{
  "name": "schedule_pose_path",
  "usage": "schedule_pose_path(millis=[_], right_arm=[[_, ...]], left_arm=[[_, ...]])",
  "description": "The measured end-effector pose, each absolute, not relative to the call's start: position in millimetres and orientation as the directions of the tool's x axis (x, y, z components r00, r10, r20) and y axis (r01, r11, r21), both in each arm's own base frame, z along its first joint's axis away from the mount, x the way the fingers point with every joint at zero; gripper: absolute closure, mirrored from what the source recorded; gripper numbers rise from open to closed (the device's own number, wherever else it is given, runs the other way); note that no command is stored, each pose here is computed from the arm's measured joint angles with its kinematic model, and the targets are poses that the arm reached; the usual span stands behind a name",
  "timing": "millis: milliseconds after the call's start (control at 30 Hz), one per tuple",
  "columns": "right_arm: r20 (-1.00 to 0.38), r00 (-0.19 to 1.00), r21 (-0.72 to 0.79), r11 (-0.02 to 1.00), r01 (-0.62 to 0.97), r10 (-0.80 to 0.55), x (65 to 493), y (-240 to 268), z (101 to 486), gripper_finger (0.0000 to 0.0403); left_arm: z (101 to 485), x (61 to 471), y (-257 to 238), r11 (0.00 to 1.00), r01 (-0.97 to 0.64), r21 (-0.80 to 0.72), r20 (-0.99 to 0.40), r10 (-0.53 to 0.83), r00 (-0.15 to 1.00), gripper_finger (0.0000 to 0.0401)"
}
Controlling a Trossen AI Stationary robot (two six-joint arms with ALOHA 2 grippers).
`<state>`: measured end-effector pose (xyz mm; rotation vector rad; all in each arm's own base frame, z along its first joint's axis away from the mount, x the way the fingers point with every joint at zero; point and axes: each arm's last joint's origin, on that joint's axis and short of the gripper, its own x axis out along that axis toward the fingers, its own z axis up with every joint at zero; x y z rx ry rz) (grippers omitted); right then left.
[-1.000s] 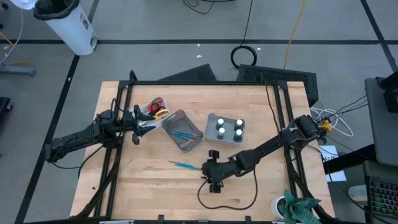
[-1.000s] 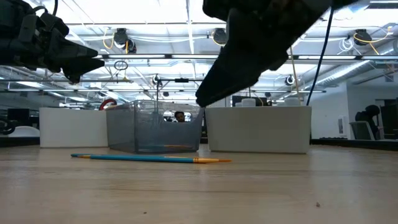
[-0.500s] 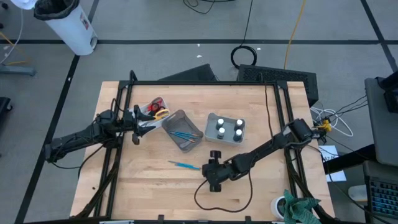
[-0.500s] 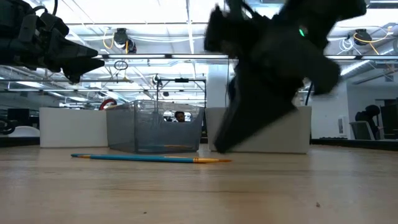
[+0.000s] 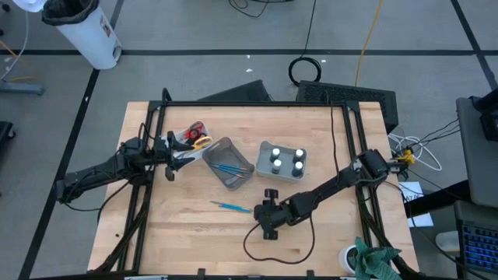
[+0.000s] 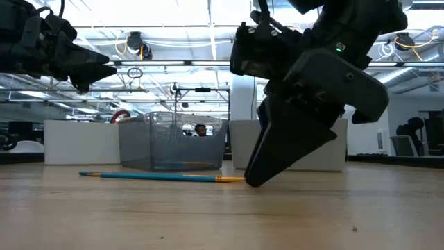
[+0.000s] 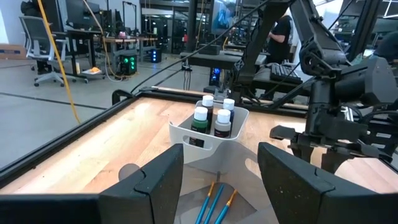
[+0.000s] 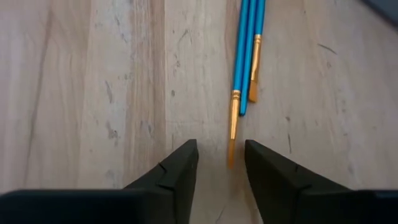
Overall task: Pick & Place Paint Supplies
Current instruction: Put the blue paintbrush into the black bin
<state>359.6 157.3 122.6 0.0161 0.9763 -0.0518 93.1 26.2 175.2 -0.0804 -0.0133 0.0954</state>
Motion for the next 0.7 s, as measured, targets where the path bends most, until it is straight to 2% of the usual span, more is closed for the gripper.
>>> schedule_pose_path(millis=[400,700], right_arm=[[-0.836,0.548,0.022,0.998,0.054,-0.011,363.1,149.6,121.5,0.0358],[-0.838,0.545,0.018,0.998,0.055,-0.015,362.9,149.2,120.6,0.0401]], left_arm=[[175.3,93.1,26.3,0.992,-0.094,-0.081,0.010,0.096,0.995,0.0187],[175.3,93.1,26.2,0.992,-0.094,-0.081,0.010,0.096,0.995,0.0187]])
